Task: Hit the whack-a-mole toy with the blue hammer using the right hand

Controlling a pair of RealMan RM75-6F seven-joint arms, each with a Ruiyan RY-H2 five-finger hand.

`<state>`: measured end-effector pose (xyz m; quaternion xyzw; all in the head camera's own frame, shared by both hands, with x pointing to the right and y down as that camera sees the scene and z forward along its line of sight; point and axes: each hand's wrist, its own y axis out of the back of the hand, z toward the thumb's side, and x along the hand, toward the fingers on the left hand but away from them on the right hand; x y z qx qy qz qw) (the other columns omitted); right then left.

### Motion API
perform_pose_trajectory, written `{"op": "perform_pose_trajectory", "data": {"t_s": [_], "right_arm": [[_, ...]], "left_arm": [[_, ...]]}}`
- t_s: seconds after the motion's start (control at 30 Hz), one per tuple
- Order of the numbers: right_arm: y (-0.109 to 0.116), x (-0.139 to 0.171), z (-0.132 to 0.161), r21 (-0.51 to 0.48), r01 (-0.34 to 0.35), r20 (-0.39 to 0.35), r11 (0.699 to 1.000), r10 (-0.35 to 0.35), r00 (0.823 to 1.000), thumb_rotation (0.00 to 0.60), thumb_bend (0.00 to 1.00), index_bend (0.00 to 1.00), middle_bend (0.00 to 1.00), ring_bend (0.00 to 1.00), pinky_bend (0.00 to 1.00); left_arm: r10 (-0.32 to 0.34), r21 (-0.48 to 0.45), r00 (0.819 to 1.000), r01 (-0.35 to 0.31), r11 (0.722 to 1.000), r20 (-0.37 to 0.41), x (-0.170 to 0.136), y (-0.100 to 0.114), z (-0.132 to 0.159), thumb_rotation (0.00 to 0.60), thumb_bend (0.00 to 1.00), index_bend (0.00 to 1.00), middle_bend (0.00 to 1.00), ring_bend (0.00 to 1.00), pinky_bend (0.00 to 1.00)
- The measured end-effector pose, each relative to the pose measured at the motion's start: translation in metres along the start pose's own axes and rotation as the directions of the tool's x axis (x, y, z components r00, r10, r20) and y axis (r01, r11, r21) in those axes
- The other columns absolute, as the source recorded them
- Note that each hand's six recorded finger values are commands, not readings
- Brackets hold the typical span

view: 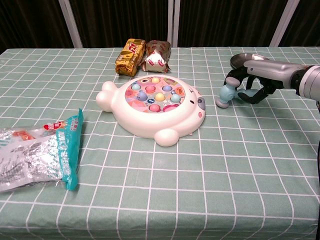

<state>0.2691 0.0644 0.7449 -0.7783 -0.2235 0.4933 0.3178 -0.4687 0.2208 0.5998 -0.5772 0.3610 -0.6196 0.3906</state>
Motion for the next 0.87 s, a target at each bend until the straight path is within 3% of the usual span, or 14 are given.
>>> {"op": "perform_pose_trajectory", "data": {"t_s": [0.13,0.27,0.47,0.63,0.73,0.87], "right_arm": [[0.004,0.004,0.000,-0.003,0.012,0.000,1.000,-0.012,1.000,0.600,0.48,0.20,0.30,0.13,0.21],[0.012,0.016,-0.005,-0.004,0.037,0.008,0.999,-0.037,0.999,0.600,0.44,0.02,0.15,0.01,0.08],[0.036,0.069,-0.025,0.002,0.154,0.069,0.988,-0.154,0.986,0.600,0.14,0.00,0.10,0.00,0.04],[0.053,0.146,-0.051,0.004,0.299,0.189,0.954,-0.294,0.937,0.600,0.14,0.00,0.12,0.00,0.04],[0.056,0.197,-0.062,0.009,0.364,0.262,0.931,-0.353,0.898,0.600,0.15,0.00,0.12,0.00,0.04],[0.057,0.247,-0.065,0.029,0.419,0.311,0.907,-0.407,0.859,0.600,0.15,0.00,0.13,0.00,0.04]], "left_arm": [[0.004,0.001,1.000,-0.004,1.000,0.002,0.001,0.001,0.000,0.600,0.04,0.12,0.13,0.00,0.04],[0.002,0.000,1.000,-0.002,1.000,0.004,0.004,0.000,0.001,0.600,0.04,0.12,0.13,0.00,0.04],[0.023,-0.019,1.000,-0.023,1.000,0.002,0.012,-0.002,0.006,0.600,0.04,0.11,0.13,0.00,0.04],[0.044,-0.022,0.999,-0.044,0.999,0.002,0.016,-0.002,0.009,0.600,0.04,0.11,0.13,0.00,0.04],[0.059,-0.026,0.998,-0.059,0.998,0.002,0.017,0.000,0.012,0.600,0.04,0.11,0.13,0.00,0.04],[0.088,-0.023,0.996,-0.088,0.996,0.010,0.018,0.004,0.017,0.600,0.04,0.11,0.13,0.00,0.04]]}}
